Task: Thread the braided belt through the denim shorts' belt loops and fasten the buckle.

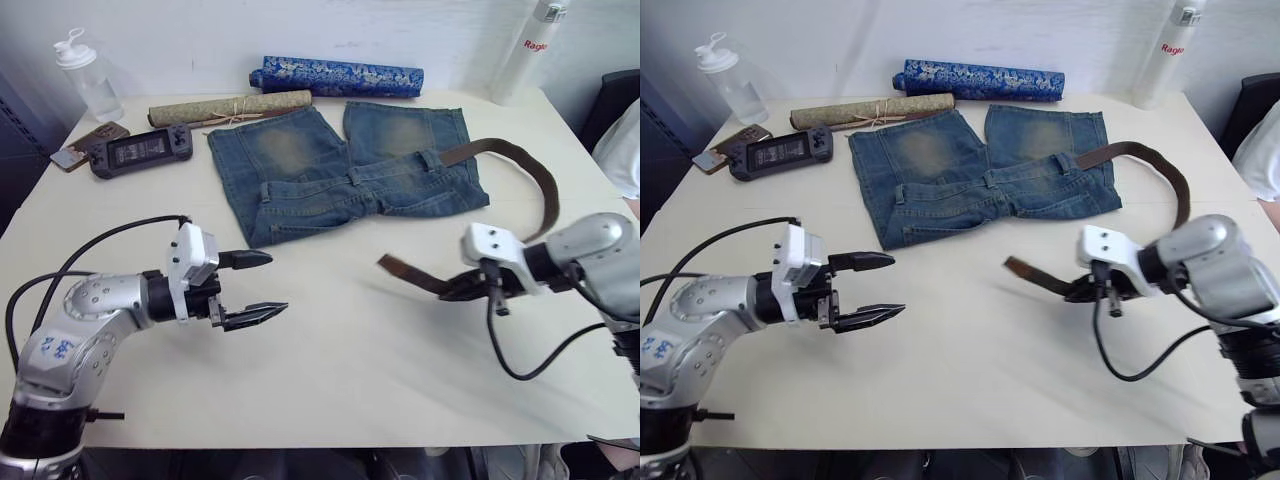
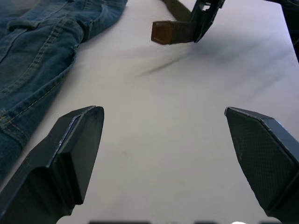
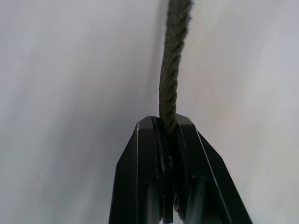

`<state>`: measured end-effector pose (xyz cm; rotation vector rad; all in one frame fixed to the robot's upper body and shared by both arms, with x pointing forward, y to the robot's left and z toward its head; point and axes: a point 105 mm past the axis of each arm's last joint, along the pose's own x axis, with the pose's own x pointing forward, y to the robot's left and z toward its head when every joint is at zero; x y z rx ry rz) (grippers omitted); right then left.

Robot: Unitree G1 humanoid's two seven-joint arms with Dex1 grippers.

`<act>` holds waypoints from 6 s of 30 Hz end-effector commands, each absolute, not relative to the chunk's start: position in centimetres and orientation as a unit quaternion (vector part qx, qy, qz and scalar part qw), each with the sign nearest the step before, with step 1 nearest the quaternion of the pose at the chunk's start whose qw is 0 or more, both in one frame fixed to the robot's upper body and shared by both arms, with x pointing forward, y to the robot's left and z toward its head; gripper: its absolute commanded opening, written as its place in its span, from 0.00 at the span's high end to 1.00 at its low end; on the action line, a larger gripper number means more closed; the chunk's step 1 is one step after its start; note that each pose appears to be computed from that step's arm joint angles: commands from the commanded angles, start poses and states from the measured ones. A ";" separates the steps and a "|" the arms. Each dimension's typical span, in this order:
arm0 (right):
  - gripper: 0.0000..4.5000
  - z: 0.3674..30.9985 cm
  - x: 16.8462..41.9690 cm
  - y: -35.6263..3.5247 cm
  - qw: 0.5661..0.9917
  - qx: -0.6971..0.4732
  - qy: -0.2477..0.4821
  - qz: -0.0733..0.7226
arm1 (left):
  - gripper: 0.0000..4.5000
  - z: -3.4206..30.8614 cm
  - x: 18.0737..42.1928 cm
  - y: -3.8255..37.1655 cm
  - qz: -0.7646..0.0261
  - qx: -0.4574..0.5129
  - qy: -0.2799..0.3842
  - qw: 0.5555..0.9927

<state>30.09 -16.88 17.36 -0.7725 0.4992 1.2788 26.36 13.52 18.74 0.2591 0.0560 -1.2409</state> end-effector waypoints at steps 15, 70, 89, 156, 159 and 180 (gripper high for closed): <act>1.00 17.9 27.7 -10.1 0.648 -0.414 0.155 0.621 | 0.00 18.0 27.1 9.9 -0.672 0.164 0.025 0.722; 0.01 19.6 22.7 -11.3 0.762 0.346 0.110 0.535 | 1.00 20.5 26.2 8.9 -0.512 -0.431 0.052 0.741; 0.01 21.0 27.1 -6.2 0.730 0.533 0.073 0.421 | 1.00 20.5 25.3 9.0 -0.513 -0.429 0.094 0.737; 1.00 22.0 25.8 -19.7 0.764 0.578 -0.128 0.259 | 0.61 17.4 43.1 2.6 -0.411 0.451 -0.109 0.785; 1.00 22.0 25.8 -19.6 0.764 0.578 -0.127 0.258 | 0.92 17.4 43.1 2.9 -0.413 0.455 -0.105 0.782; 1.00 21.6 25.5 -19.9 0.761 0.584 -0.127 0.253 | 0.99 12.8 25.4 19.1 -0.530 0.440 -0.064 0.722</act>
